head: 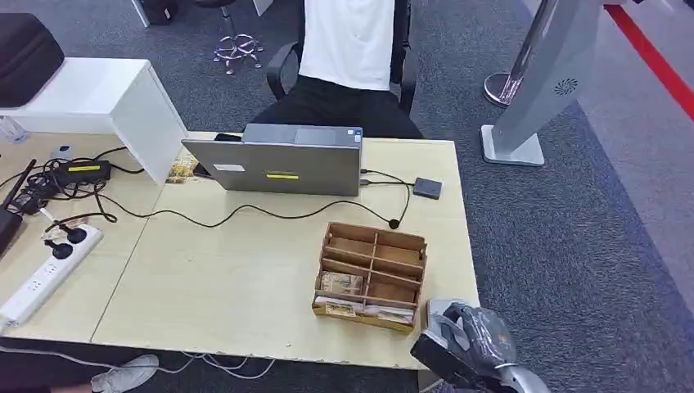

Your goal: Pass the card to the sensor for recognition and then transmit it.

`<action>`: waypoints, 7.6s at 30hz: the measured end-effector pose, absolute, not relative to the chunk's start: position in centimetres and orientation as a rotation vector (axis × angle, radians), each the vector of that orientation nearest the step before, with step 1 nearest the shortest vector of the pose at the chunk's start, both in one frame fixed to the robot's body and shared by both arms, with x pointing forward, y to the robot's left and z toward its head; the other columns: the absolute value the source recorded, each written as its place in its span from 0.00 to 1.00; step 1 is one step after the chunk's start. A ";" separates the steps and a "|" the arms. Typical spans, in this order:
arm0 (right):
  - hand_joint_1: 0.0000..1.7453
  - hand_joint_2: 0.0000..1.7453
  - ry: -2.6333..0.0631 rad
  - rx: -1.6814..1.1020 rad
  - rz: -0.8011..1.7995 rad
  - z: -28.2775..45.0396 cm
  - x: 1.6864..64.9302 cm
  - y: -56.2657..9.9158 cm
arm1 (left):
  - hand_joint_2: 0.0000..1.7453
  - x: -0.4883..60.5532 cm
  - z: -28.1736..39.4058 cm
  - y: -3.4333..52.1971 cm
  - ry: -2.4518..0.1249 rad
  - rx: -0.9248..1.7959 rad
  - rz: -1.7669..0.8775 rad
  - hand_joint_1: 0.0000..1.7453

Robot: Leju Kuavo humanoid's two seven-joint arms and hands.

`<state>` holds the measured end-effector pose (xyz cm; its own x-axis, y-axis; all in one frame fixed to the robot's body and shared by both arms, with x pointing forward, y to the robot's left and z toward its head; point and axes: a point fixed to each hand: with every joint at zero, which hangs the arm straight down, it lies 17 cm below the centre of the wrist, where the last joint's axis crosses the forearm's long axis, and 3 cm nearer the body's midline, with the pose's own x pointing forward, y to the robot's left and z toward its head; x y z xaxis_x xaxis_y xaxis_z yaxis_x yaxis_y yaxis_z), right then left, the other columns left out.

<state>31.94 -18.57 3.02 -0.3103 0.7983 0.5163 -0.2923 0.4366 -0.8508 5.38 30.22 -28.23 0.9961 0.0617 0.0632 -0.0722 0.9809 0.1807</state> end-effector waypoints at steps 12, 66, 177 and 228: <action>1.00 1.00 -1.637 -0.554 1.120 7.2 33.2 -18.8 | 1.00 5.2 -28.3 30.1 -0.054 0.182 0.082 0.00; 0.00 1.00 -1.909 -0.308 0.947 28.3 50.7 1.3 | 1.00 7.2 -28.0 30.4 -0.082 0.167 -0.093 0.00; 0.00 1.00 -1.792 -0.655 1.555 8.1 29.4 -5.3 | 1.00 6.3 -28.1 30.7 -0.077 0.192 0.066 0.00; 1.00 1.00 -1.800 -0.811 1.448 10.7 33.1 -7.6 | 1.00 6.2 -28.1 30.9 -0.077 0.196 0.069 0.00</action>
